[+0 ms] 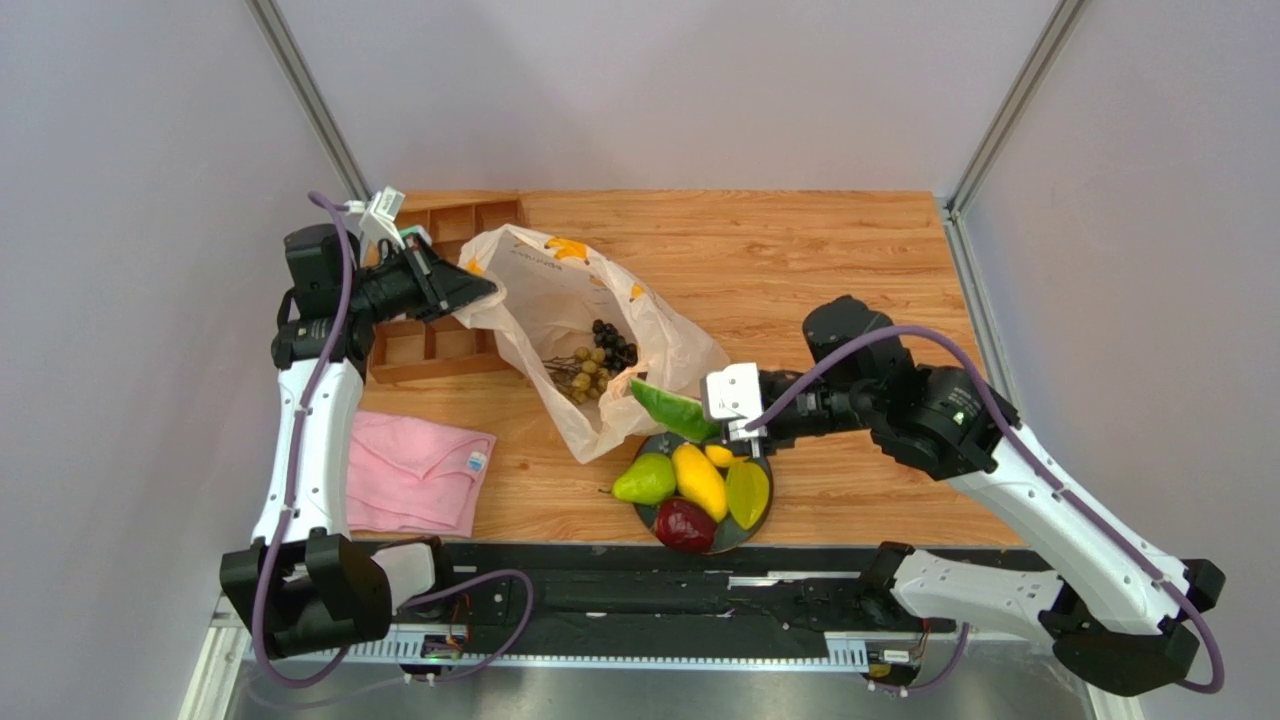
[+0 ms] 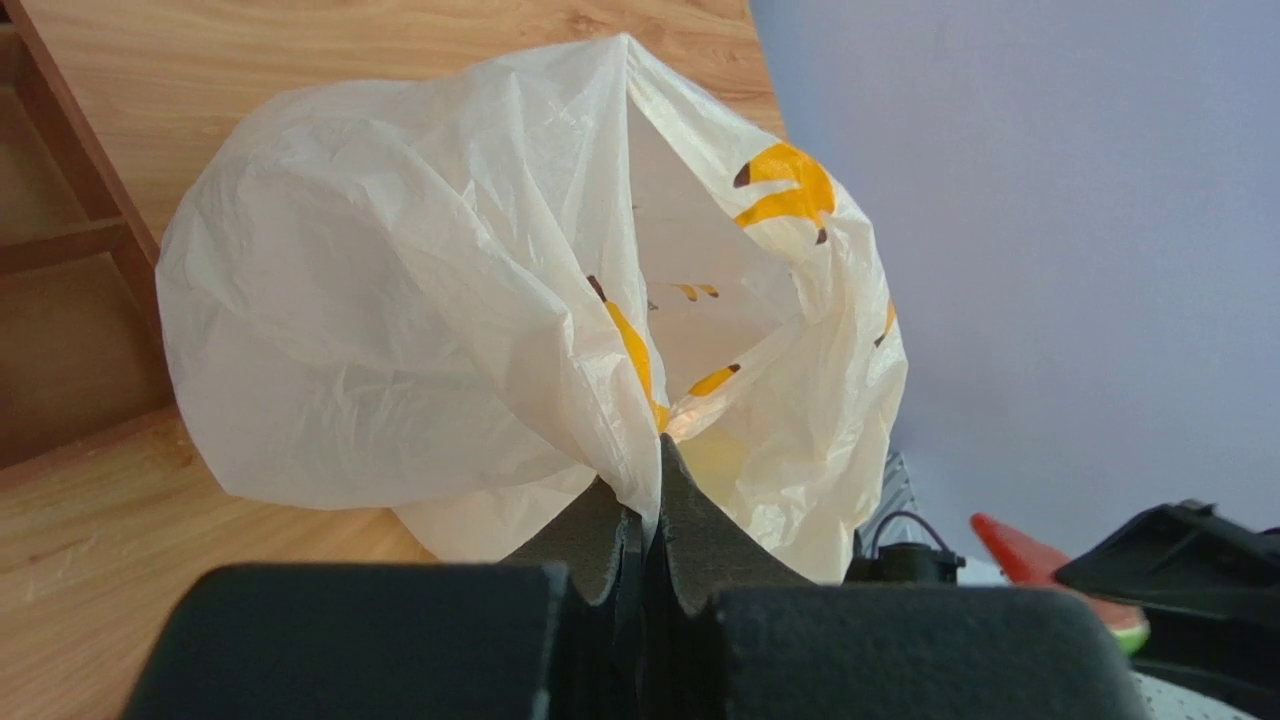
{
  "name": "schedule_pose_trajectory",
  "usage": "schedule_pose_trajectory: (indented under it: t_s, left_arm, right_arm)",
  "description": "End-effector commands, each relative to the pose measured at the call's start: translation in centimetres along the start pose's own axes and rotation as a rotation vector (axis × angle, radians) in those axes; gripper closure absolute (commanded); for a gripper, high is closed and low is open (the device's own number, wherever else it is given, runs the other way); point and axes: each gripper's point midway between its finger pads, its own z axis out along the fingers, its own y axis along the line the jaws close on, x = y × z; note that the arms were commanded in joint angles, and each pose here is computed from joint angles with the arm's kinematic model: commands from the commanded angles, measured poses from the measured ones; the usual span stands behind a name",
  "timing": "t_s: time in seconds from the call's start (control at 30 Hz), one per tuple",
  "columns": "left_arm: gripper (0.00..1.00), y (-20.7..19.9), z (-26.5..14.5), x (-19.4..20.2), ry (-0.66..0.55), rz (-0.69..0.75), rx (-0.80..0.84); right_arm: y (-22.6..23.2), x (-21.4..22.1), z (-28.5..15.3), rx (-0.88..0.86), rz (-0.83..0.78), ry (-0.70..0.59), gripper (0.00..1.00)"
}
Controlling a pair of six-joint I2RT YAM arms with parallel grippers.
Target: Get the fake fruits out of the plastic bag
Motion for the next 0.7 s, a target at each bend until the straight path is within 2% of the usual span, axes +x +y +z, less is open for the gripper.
schedule_pose_trajectory:
  t_s: [0.0,0.2,0.37,0.67]
  left_arm:
    - [1.00,-1.2,0.1,-2.7,-0.036,0.077,0.010]
    - [1.00,-1.1,0.2,-3.9,-0.033,0.122,-0.020]
    - [1.00,-1.3,-0.1,-3.3,-0.033,0.113,-0.015]
    - [1.00,-1.5,-0.7,-2.2,-0.031,0.118,-0.016]
  right_arm:
    - [4.6,5.8,0.4,-0.175,0.016,0.156,0.88]
    - [6.8,10.8,1.7,-0.322,0.049,0.271,0.85]
    - [7.5,13.3,3.7,-0.395,0.164,0.357,0.85]
    - [3.9,16.0,6.9,-0.203,0.263,0.447,0.86]
